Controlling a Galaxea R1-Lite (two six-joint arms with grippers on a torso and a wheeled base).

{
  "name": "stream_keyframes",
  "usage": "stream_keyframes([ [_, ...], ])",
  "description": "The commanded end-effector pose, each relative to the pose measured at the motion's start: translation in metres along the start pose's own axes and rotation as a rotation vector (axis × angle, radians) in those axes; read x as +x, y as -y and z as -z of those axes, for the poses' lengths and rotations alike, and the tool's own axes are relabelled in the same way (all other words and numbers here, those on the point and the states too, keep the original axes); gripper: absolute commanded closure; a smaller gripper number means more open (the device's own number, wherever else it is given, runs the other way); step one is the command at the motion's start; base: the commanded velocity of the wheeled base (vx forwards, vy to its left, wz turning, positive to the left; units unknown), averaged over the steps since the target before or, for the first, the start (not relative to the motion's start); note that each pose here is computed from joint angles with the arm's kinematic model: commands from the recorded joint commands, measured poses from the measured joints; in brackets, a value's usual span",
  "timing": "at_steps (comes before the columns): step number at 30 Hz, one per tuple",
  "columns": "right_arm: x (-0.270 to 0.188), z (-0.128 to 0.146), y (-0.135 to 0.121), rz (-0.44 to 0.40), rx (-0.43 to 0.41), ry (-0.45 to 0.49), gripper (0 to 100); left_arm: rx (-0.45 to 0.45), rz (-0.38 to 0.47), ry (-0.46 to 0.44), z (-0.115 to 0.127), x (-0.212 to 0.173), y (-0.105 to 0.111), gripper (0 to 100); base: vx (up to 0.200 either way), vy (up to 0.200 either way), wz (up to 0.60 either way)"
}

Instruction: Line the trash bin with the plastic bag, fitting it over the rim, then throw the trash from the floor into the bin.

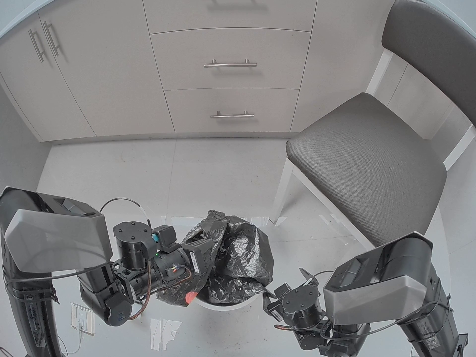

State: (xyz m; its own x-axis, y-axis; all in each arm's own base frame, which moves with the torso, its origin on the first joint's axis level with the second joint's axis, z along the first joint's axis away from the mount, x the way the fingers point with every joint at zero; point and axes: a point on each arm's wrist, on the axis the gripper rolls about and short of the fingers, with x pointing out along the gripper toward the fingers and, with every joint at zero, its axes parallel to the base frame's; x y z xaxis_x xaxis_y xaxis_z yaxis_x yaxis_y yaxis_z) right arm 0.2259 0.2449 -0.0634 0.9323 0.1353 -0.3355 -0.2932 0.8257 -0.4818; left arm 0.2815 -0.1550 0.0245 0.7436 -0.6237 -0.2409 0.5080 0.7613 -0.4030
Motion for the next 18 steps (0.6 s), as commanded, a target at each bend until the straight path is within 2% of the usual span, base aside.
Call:
stream_keyframes([
  [1,-0.013,-0.016,0.017,0.017,0.036,0.035,0,0.0,0.0,-0.003,0.001,0.0,0.0,100,0.0,0.0,0.0],
  [13,-0.021,-0.023,0.019,0.011,0.056,0.052,0,0.0,0.0,-0.001,0.0,0.0,0.0,100,0.0,0.0,0.0],
  [18,-0.024,-0.041,0.026,0.023,0.1,0.107,0,-0.001,0.0,-0.005,0.001,0.0,0.0,100,0.0,0.0,0.0],
])
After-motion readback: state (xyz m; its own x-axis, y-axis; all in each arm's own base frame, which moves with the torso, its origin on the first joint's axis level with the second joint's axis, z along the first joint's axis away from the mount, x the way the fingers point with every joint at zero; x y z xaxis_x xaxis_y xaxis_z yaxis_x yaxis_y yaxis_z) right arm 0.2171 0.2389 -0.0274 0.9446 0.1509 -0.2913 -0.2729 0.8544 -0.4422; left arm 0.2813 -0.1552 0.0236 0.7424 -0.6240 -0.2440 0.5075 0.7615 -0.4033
